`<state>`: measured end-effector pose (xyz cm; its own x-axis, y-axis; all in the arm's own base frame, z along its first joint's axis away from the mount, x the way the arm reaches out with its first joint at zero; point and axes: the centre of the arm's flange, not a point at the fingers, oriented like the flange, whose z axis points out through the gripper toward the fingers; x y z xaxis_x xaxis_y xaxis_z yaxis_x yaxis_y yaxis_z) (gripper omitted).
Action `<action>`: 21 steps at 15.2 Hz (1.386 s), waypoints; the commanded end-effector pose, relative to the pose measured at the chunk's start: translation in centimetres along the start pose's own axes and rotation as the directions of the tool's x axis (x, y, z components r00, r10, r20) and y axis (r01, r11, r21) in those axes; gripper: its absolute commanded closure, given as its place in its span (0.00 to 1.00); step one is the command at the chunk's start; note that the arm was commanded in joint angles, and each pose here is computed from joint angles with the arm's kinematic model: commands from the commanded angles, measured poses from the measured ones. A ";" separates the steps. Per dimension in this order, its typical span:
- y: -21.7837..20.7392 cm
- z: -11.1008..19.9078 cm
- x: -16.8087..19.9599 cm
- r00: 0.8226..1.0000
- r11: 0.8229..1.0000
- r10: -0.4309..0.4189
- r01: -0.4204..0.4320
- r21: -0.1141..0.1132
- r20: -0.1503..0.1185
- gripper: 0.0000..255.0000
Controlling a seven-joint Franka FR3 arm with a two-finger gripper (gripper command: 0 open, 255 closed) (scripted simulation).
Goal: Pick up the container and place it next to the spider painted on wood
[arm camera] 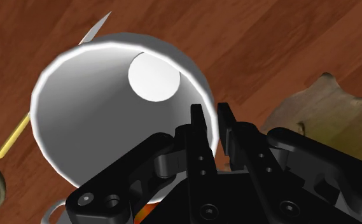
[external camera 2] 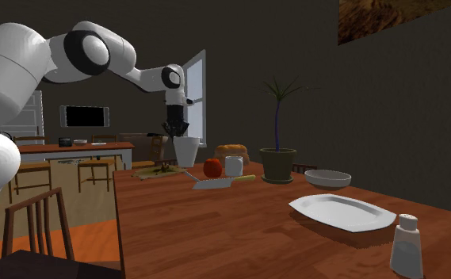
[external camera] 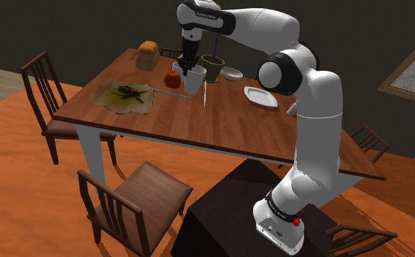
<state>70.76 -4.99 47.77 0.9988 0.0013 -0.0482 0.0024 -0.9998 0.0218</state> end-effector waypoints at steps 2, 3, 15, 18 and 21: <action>-0.1 1.6 0.0 1.000 1.000 0.000 0.000 0.000 -0.001 1.00; -0.1 2.1 0.0 1.000 1.000 0.000 0.000 0.000 -0.001 1.00; -0.2 8.4 0.3 1.000 1.000 0.000 0.000 0.000 -0.001 1.00; -0.2 8.7 0.3 1.000 1.000 0.000 0.000 0.000 -0.001 1.00; -0.2 8.7 0.3 1.000 1.000 0.000 0.000 0.000 -0.001 1.00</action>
<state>70.68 -4.95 39.07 0.9989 0.0012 -0.0478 0.0023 -0.9998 0.0218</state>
